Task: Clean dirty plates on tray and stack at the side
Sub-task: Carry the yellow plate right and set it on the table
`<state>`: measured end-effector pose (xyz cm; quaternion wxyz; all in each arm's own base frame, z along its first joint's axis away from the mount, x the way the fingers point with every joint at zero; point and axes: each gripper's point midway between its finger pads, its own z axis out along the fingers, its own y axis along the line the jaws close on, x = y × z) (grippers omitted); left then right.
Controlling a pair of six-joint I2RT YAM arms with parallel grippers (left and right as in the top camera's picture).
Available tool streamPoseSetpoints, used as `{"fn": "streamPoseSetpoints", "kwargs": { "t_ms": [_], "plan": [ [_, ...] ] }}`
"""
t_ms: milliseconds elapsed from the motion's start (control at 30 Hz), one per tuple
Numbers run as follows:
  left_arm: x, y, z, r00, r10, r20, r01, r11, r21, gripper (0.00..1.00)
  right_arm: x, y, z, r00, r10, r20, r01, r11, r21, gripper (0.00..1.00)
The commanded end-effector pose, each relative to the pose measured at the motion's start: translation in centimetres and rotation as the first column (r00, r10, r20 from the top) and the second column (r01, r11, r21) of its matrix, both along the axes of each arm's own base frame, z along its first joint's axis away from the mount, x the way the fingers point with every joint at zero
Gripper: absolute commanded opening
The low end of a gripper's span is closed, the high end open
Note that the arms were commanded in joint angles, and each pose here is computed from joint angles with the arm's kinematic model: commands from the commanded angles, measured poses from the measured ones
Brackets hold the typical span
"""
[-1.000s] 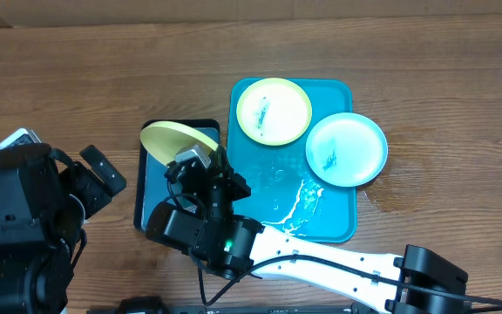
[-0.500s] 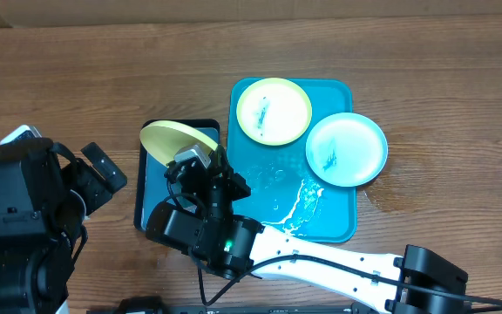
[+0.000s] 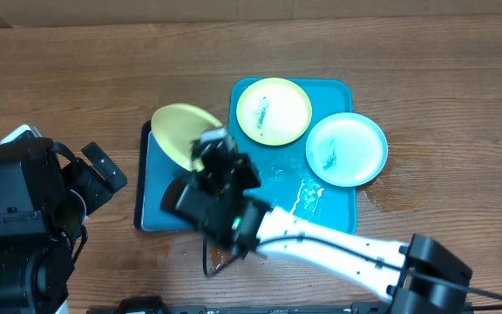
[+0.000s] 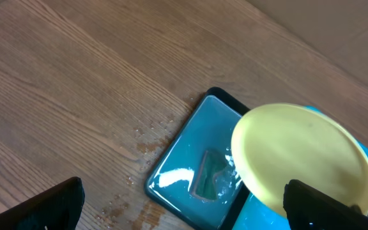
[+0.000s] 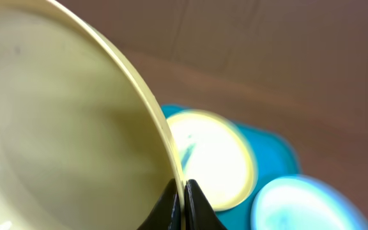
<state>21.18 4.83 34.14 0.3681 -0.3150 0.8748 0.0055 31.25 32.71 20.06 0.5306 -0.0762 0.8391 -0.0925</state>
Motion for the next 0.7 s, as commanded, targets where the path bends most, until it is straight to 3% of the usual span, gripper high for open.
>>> {"fn": "streamPoseSetpoints", "kwargs": {
  "t_ms": [0,133,300,500,667],
  "plan": [
    [-0.1,0.5,0.5,0.999,0.029,0.014,-0.029,1.000,0.007,1.00,1.2,0.4,-1.3,0.972,0.056,-0.227,0.017,0.952,0.305,0.04],
    [-0.1,0.5,0.5,0.999,0.029,0.014,-0.029,1.000,0.007,1.00,2.5,-1.5,-0.5,0.889,0.197,-0.413,0.050,0.856,0.515,0.04],
    [-0.1,0.5,0.5,0.999,0.029,0.014,-0.029,1.000,0.007,1.00,5.1,-10.0,4.6,0.851,0.260,-0.456,0.173,0.682,0.711,0.04],
    [-0.1,0.5,0.5,0.999,0.029,0.014,-0.029,1.000,0.007,1.00,5.9,-25.7,4.4,0.824,-0.031,-0.566,0.475,0.582,0.660,0.04],
    [-0.1,0.5,0.5,0.999,0.029,0.014,-0.029,1.000,0.007,1.00,2.8,-39.2,0.2,0.608,-0.371,-0.702,0.783,0.429,0.451,0.04]
  ]
}}
